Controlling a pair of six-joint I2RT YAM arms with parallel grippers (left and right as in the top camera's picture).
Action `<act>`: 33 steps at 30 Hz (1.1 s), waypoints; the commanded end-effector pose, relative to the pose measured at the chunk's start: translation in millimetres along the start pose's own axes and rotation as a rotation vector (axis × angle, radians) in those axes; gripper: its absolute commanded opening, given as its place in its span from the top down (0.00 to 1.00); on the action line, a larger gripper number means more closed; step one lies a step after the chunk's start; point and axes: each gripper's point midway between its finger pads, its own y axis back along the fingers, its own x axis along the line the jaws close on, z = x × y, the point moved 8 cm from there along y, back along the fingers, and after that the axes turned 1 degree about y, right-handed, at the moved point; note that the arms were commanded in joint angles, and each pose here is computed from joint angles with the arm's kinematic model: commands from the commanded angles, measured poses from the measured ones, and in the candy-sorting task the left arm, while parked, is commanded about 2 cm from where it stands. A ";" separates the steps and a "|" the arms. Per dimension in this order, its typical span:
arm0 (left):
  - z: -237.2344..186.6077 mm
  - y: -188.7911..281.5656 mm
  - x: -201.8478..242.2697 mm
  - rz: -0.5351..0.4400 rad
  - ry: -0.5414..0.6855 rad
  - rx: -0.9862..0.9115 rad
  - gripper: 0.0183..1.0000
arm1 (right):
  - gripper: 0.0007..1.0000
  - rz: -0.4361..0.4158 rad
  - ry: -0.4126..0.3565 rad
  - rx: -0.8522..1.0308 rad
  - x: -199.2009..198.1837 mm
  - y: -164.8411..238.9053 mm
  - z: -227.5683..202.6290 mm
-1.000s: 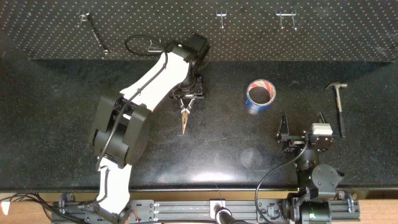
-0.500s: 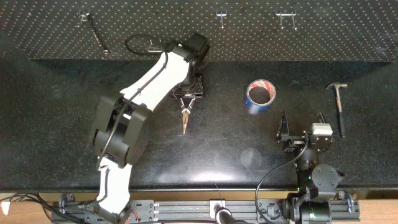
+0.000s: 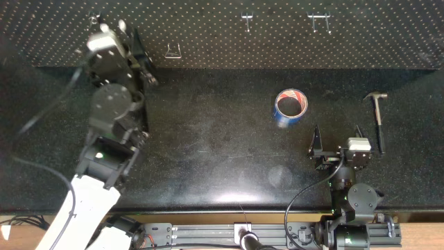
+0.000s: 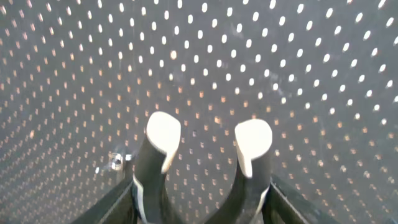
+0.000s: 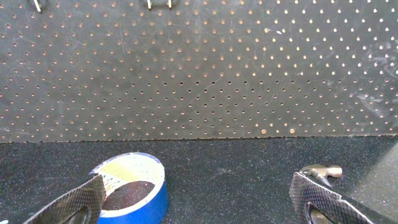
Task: Place Tools Onto Pegboard
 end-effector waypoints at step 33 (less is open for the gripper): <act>-95.6 -77.2 -34.2 -0.139 0.046 -0.083 0.99 | 0.02 -0.002 -0.001 0.002 -0.4 0.0 -1.5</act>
